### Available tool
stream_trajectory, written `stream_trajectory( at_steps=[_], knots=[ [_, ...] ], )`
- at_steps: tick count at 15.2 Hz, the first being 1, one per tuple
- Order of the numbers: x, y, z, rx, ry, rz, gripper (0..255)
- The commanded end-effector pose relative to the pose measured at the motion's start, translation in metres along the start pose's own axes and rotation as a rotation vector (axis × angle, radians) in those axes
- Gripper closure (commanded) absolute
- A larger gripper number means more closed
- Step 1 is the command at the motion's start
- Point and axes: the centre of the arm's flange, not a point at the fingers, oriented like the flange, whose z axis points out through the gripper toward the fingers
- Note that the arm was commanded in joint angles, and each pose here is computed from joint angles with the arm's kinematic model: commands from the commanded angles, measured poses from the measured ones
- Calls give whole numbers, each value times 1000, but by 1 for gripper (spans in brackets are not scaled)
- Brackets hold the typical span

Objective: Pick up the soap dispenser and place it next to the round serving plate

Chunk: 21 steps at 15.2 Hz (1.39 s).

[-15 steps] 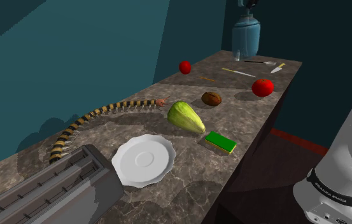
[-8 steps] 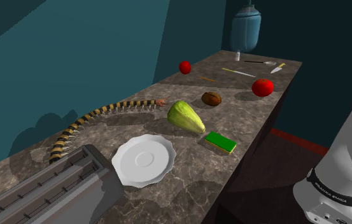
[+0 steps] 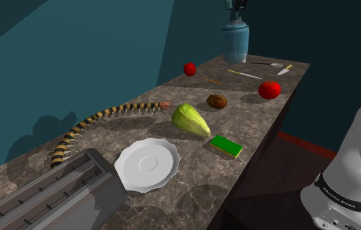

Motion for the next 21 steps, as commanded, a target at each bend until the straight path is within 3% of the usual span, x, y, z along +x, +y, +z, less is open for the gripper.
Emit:
stream_trajectory(
  at_steps=[1, 21],
  knots=[
    [11, -18, 17, -1, 2, 1, 255],
    [122, -193, 181, -1, 2, 1, 255]
  ],
)
